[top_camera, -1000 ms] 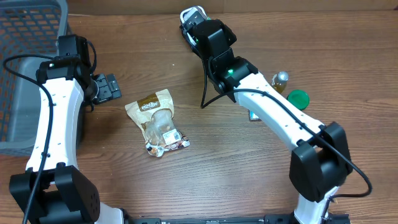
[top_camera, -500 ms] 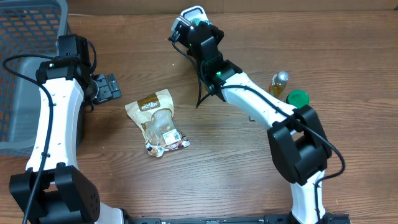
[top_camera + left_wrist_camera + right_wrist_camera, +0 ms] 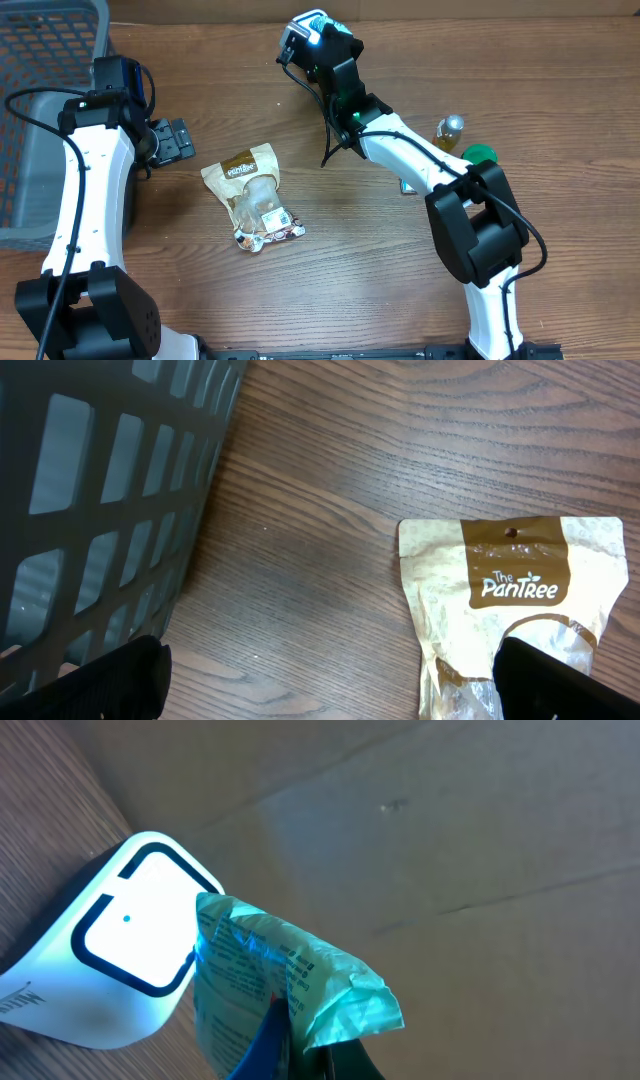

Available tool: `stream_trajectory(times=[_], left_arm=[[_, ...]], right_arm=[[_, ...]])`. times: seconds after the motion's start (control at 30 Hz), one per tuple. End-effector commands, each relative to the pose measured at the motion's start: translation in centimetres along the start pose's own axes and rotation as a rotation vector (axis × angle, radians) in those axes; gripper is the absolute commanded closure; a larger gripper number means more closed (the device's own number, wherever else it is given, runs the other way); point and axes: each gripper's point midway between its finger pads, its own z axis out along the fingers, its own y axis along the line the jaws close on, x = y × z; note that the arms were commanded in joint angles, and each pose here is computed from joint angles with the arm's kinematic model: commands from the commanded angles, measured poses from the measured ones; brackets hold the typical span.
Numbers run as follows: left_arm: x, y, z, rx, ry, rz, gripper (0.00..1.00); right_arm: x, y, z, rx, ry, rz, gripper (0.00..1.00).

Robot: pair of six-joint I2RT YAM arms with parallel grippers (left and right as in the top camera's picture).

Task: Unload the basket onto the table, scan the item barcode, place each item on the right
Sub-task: 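Hold the tissue pack against the scanner window with the right gripper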

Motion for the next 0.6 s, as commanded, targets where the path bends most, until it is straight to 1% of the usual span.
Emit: stream_trajectory(times=[0.0, 0.33, 0.57], left_arm=[[-0.7, 0.2, -1.0, -0.004, -0.037, 0.006, 0.00], [-0.7, 0.2, -1.0, -0.004, -0.037, 0.006, 0.00], [-0.7, 0.2, -1.0, -0.004, -0.037, 0.006, 0.00]], right_arm=[[0.0, 1.1, 1.1, 0.004, -0.010, 0.000, 0.96], [1.9, 4.9, 2.5, -0.038, 0.030, -0.033, 0.96], [1.5, 5.1, 2.6, -0.046, 0.007, -0.029, 0.96]])
